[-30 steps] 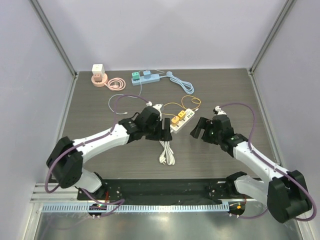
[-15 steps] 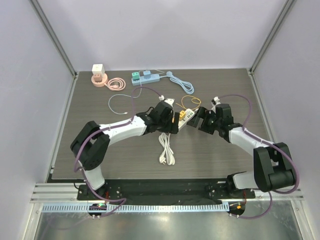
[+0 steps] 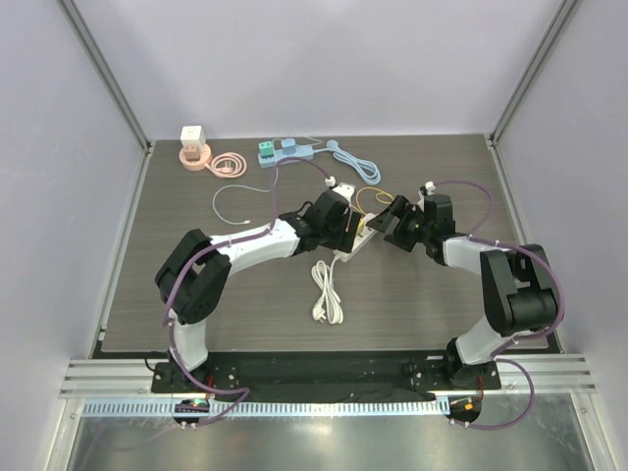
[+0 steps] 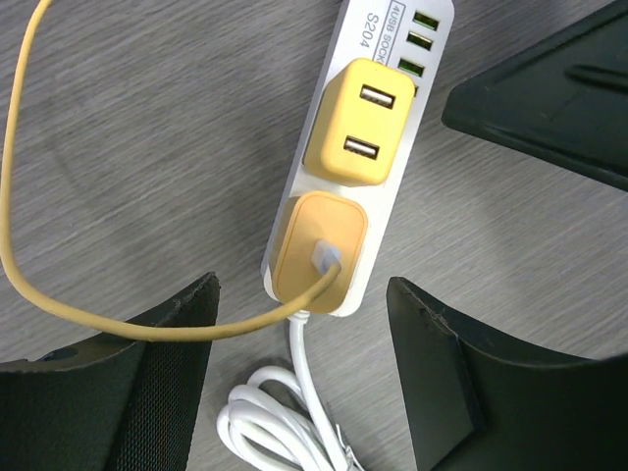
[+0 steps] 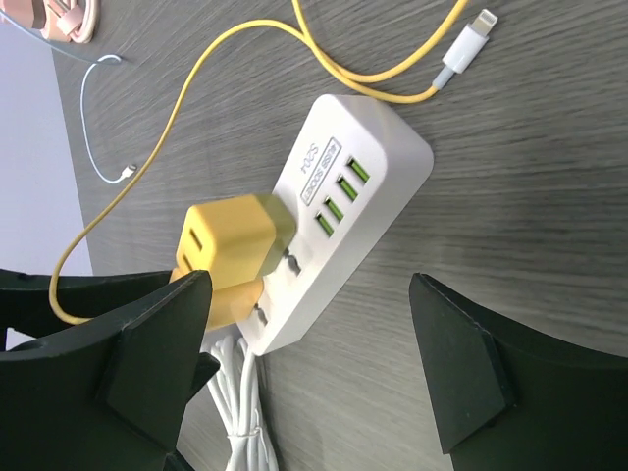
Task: Pull the plug off the socket
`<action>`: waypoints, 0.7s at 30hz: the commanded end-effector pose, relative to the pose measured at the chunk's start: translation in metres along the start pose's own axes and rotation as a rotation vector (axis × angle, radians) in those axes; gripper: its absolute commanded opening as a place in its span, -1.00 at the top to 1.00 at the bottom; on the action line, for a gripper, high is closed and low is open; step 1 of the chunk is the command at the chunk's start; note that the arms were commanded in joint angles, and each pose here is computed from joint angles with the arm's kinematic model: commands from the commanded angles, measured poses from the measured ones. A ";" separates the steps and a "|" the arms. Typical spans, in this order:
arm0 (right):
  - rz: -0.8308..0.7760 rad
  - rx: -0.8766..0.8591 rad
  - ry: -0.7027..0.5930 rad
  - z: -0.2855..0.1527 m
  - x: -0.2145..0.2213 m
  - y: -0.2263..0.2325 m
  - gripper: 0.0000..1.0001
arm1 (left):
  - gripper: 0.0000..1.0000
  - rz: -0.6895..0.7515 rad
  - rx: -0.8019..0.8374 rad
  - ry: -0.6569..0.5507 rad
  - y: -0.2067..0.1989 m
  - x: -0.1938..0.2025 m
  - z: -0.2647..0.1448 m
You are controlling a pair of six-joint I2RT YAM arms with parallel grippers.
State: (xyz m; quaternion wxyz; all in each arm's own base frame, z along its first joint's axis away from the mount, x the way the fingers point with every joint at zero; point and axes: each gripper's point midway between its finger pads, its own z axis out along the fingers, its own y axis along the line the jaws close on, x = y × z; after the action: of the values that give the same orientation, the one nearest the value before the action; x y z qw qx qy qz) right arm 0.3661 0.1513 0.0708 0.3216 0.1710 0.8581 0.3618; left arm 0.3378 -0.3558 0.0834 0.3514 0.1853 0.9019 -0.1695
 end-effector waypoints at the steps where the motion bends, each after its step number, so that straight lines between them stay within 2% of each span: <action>1: -0.014 -0.094 -0.060 0.008 -0.020 0.019 -0.75 | -0.40 0.031 -0.012 -0.062 -0.001 -0.022 0.004; 8: -0.033 -0.041 -0.086 0.008 -0.015 -0.002 -0.75 | -0.34 0.043 0.001 -0.061 -0.005 -0.027 0.011; 11: -0.024 -0.036 -0.104 0.008 -0.015 -0.004 -0.75 | -0.16 0.035 0.013 -0.054 -0.006 -0.026 0.014; 21: 0.011 -0.012 -0.122 0.012 -0.015 -0.013 -0.71 | 0.07 0.004 0.047 -0.031 -0.013 -0.020 0.023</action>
State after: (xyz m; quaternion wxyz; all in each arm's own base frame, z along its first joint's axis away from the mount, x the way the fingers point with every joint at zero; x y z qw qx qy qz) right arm 0.3720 0.1444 0.0523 0.3418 0.1926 0.8475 0.3574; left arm 0.3479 -0.3688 0.0690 0.3425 0.2001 0.9023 -0.1689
